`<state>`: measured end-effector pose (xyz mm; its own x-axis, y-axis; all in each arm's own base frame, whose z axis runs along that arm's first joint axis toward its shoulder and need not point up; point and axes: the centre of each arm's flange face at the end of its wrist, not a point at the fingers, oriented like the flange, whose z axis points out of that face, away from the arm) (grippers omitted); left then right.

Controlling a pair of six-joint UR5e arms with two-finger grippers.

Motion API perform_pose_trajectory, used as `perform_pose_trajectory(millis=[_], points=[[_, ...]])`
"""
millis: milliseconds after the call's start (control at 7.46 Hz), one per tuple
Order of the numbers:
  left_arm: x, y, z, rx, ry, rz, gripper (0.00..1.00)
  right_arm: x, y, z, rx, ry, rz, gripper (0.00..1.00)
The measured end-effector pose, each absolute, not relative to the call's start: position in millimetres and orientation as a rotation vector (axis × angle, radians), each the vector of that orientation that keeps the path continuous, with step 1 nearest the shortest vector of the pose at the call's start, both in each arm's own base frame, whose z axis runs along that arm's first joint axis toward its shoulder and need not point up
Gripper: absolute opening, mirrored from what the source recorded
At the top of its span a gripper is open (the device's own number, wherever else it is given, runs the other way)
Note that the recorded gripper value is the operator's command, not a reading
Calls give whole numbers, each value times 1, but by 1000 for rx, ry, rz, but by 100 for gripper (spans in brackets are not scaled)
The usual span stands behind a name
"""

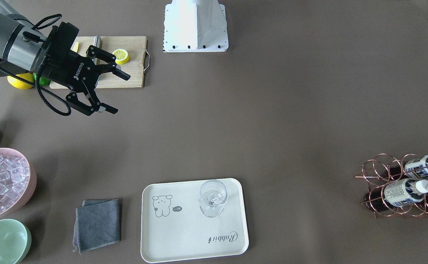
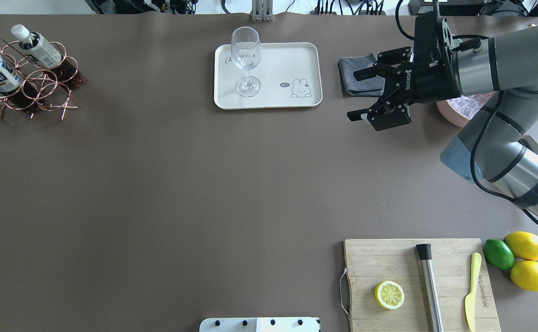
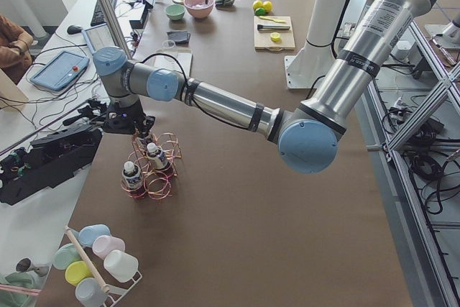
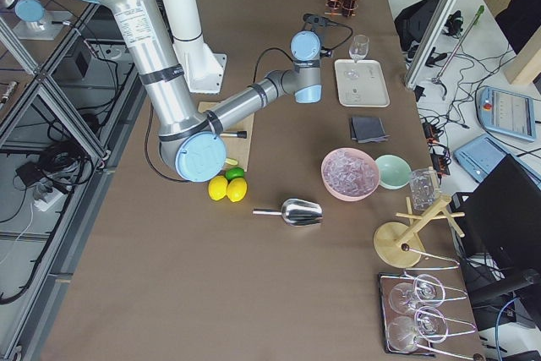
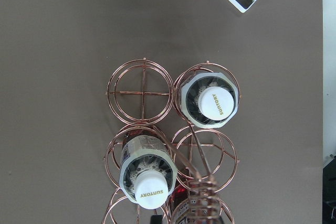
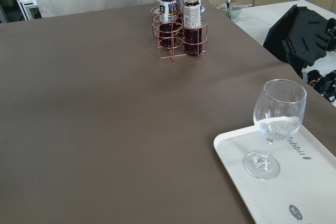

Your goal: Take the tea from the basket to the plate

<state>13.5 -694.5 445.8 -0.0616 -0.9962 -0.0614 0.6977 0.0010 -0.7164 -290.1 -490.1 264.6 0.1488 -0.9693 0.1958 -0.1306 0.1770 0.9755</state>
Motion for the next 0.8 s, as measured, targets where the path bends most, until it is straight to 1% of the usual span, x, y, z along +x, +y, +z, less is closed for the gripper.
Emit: perform_pose_trajectory(millis=[402, 536, 804], points=[[12, -697, 424, -606, 649, -1553, 0, -291, -491, 275, 1219, -1250, -894, 100], [-6, -687, 397, -617, 640, -1583, 0, -290, -491, 278, 1215, -1248, -892, 100], [-24, -628, 313, -624, 640, -1609, 0, -290, -492, 279, 1213, -1248, -879, 100]])
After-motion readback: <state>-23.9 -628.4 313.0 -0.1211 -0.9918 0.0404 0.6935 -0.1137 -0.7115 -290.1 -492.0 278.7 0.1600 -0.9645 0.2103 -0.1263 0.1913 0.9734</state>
